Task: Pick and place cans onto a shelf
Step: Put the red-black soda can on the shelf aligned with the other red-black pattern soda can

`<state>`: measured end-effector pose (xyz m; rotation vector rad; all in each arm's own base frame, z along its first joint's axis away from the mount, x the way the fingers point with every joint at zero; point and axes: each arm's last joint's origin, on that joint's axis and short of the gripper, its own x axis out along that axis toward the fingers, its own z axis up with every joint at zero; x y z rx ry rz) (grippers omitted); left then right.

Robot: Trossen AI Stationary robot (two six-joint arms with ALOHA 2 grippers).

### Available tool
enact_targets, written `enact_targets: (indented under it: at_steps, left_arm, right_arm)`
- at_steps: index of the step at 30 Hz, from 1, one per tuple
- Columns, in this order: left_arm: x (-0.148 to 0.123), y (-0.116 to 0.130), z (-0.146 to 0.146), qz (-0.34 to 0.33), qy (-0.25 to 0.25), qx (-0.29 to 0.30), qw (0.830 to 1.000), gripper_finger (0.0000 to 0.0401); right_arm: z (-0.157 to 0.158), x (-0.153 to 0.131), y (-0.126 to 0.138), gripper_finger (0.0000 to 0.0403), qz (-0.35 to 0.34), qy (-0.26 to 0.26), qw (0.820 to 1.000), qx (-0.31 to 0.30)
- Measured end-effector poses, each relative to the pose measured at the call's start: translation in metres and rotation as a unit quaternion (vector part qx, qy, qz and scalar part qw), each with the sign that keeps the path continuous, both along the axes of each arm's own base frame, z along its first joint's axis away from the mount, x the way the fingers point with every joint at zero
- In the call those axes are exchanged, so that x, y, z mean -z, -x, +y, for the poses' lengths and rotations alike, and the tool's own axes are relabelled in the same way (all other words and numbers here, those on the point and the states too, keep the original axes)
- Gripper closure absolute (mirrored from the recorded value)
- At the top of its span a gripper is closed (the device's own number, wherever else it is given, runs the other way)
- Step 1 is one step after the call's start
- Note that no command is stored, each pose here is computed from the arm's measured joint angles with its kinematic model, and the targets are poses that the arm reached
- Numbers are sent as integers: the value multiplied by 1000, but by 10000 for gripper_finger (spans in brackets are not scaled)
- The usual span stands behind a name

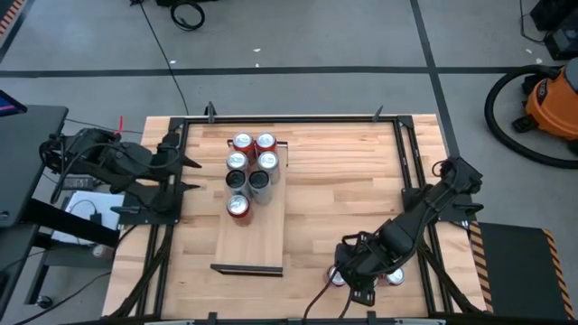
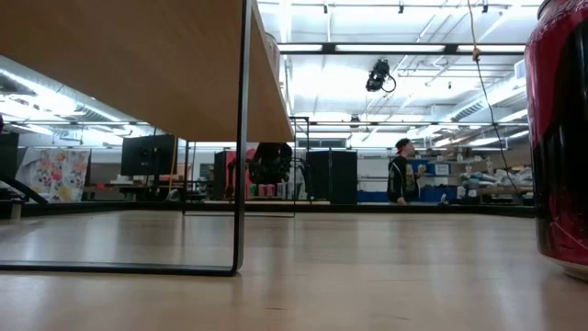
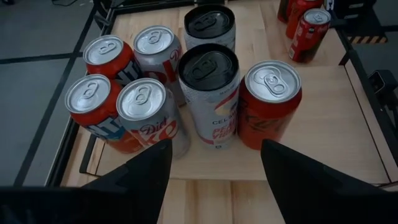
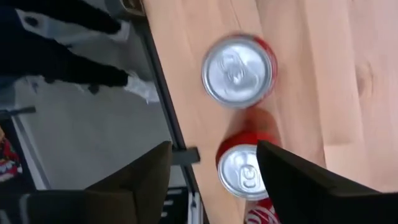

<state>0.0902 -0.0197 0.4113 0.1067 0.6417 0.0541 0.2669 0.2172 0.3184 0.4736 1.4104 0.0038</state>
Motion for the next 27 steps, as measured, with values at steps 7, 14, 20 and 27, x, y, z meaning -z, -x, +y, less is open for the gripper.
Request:
enact_targets:
  at_steps: [7, 14, 20, 27]
  left_arm:
    - [0, -1, 0, 1, 0, -1, 1000, 143]
    - [0, -1, 1, -5, -1, -25, 1000, 143]
    - [0, -1, 2, -10, -2, -48, 999, 143]
    - [0, 0, 3, -14, 3, -63, 998, 143]
  right_arm:
    - [1, 24, 8, 95, 67, -8, 997, -34]
    - [-2, 32, 13, 60, 48, 58, 991, -109]
    - [15, 33, 27, 79, -31, 145, 972, -180]
    - [33, 48, 42, 95, -43, 142, 968, -203]
